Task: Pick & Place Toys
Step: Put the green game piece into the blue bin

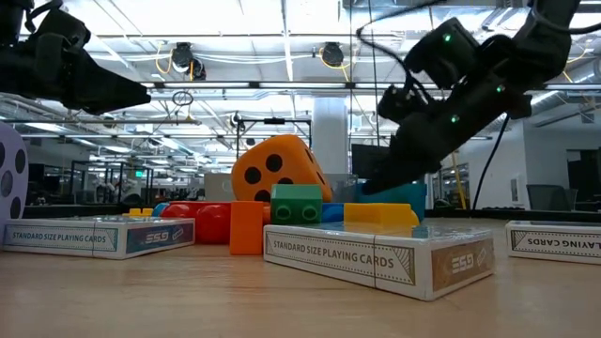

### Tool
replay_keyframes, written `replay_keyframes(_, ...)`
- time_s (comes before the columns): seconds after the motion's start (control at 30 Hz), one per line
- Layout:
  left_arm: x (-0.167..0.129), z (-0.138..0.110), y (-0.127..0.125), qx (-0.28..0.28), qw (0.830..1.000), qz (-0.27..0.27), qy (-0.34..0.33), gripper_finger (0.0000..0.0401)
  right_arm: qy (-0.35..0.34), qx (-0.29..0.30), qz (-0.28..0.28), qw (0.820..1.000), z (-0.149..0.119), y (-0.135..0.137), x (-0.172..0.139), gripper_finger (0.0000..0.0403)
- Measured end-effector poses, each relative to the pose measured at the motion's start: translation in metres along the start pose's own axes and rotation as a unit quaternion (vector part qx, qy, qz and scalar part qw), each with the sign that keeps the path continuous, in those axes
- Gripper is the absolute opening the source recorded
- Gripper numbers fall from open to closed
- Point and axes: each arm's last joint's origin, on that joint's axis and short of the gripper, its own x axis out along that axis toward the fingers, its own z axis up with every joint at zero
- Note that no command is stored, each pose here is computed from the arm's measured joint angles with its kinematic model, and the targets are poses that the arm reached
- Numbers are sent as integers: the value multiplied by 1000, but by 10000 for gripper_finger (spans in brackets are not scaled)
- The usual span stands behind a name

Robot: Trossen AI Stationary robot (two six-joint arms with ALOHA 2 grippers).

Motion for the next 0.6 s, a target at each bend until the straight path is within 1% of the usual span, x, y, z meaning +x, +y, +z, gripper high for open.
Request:
replay_keyframes(0.07, 0, 0, 0, 0, 1000, 0, 0, 241, 2, -5, 25, 1000, 0, 6, -1, 220)
replay_keyframes(0.2, 0, 0, 0, 0, 1000, 0, 0, 241, -2, -19, 42, 999, -2, 17, -3, 224)
replay_keyframes(0.27, 0, 0, 0, 0, 1000, 0, 0, 241, -1, -38, 50, 998, -3, 22, -4, 226)
replay_keyframes(0.43, 0, 0, 0, 0, 1000, 0, 1, 241, 9, -68, 58, 996, -9, 28, -1, 221)
replay_keyframes(0.6, 0, 0, 0, 0, 1000, 0, 0, 241, 6, -69, 62, 996, -16, 29, 9, 211)
